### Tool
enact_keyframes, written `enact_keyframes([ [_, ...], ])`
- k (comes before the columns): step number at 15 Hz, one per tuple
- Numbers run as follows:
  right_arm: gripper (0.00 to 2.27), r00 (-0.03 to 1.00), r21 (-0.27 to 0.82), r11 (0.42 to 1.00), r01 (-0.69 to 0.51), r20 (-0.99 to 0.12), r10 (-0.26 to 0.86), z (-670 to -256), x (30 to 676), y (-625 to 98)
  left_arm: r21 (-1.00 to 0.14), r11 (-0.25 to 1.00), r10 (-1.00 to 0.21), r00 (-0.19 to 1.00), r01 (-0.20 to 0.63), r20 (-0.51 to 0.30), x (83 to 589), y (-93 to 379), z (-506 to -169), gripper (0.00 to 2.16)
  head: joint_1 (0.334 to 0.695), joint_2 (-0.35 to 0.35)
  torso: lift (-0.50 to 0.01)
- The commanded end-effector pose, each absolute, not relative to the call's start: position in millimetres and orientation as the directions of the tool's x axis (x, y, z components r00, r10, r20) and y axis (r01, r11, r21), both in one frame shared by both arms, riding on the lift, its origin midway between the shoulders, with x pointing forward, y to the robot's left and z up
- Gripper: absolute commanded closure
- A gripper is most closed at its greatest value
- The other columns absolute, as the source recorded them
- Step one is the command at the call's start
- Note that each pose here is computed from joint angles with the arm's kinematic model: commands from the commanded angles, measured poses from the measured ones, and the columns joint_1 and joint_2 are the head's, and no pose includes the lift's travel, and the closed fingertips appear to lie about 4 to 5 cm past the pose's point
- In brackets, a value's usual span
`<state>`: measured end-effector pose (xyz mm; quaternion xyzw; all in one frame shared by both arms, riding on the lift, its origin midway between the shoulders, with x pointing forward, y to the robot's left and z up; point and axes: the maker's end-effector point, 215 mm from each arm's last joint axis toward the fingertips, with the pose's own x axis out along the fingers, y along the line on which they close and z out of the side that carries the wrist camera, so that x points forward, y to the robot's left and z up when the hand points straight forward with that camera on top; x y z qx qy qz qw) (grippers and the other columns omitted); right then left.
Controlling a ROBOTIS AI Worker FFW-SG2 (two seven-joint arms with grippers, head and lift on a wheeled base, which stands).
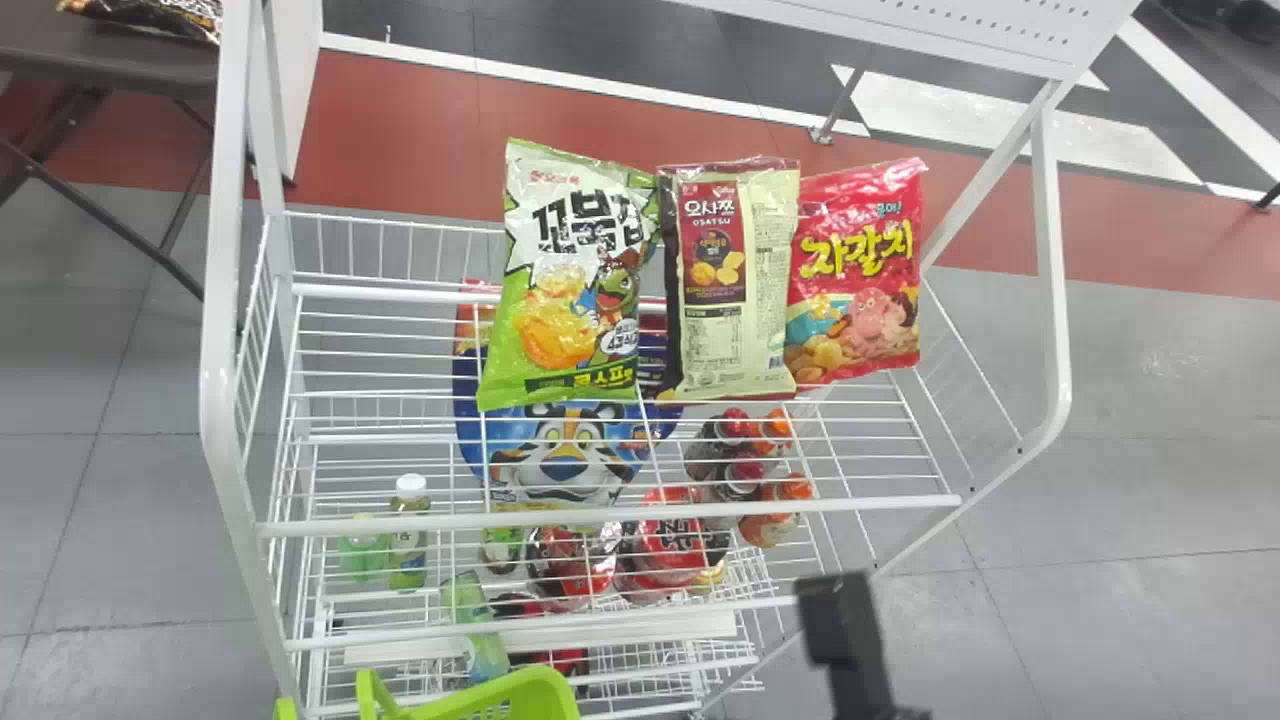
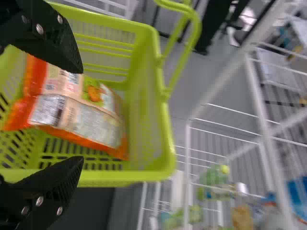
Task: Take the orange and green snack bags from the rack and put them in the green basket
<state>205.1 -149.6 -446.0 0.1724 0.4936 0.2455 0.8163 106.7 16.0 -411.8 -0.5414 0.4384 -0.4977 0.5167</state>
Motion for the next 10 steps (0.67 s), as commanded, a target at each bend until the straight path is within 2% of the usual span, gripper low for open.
enact_keyframes([
  [1, 0.07, 0.636, 0.452, 0.851, -0.266, -0.581, 0.508, -400, 277, -181, -0.996, -0.082, -0.989, 0.121, 0.044, 0.086, 107, 15, -412, 2.15, 0.695, -0.350, 0.000],
  [2, 0.07, 0.727, 0.408, 0.864, -0.294, -0.492, 0.479, -374, 307, -192, -0.996, -0.080, -0.989, 0.121, 0.044, 0.085, 107, 15, -412, 2.15, 0.695, -0.350, 0.000],
  [4, 0.07, 0.846, 0.338, 0.882, -0.329, -0.309, 0.434, -330, 351, -210, -0.996, -0.080, -0.989, 0.120, 0.044, 0.084, 107, 15, -412, 2.15, 0.695, -0.350, 0.000],
  [7, 0.07, 0.909, 0.259, 0.899, -0.353, -0.131, 0.395, -300, 384, -213, -0.997, -0.070, -0.990, 0.117, 0.038, 0.074, 105, 14, -416, 2.15, 0.695, -0.350, 0.000],
  [10, 0.07, 0.933, 0.214, 0.917, -0.338, -0.053, 0.356, -303, 408, -198, -0.997, -0.063, -0.992, 0.107, 0.033, 0.066, 103, 10, -418, 2.15, 0.695, -0.350, 0.000],
])
